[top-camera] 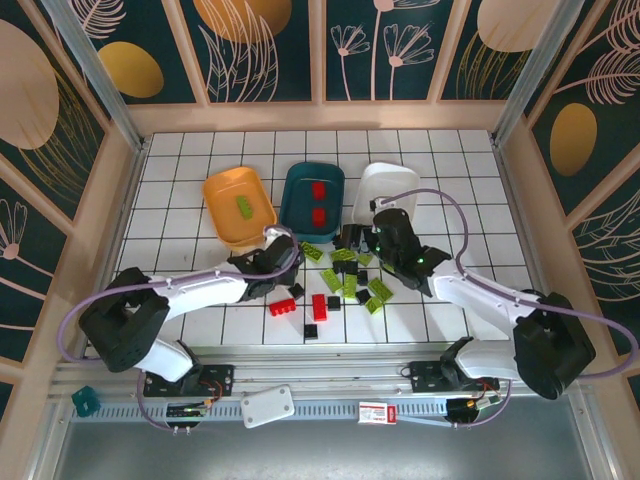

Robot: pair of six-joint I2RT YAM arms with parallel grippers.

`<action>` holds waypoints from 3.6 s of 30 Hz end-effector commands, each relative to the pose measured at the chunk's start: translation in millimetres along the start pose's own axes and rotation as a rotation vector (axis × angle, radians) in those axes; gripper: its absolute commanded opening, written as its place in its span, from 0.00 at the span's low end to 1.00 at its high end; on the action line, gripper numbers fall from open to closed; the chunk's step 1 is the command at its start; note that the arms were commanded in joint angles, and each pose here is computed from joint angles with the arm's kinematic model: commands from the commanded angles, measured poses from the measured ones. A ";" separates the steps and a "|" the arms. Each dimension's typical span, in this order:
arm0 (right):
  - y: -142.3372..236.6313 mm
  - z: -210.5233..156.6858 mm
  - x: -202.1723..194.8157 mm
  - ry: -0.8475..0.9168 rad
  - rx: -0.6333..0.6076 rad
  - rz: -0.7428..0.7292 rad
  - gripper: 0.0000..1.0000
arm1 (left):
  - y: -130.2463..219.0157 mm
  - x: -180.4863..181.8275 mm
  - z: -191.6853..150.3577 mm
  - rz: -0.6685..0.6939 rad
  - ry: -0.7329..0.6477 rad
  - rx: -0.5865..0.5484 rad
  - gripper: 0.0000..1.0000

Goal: Sort the legos into containers by color
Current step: Place the lego in the container, then pick up the lego from the bottom-center of the table, then place the lego in the container.

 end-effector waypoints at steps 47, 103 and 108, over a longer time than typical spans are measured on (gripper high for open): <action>56.5 -198.2 106.4 0.391 0.628 0.271 0.75 | 74.7 59.5 47.1 -0.182 0.319 -0.245 0.99; -115.5 59.4 -99.9 -0.093 0.118 -0.317 0.44 | 70.0 72.2 -3.0 -0.198 0.352 -0.168 0.98; -111.9 75.2 -92.8 -0.088 0.090 -0.307 0.66 | 68.3 72.0 -7.1 -0.204 0.351 -0.152 0.98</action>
Point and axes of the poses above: each hand's point on the last joint's axis, 136 mm out from that joint toward the fingers, its own y axis back along the fingers, its own x axis along the line the jaws close on, z = x × y, the point moved 6 cm from there along y, back along the fingers, and after that the axes turned 2 degrees about -y, right-handed, at the moved point
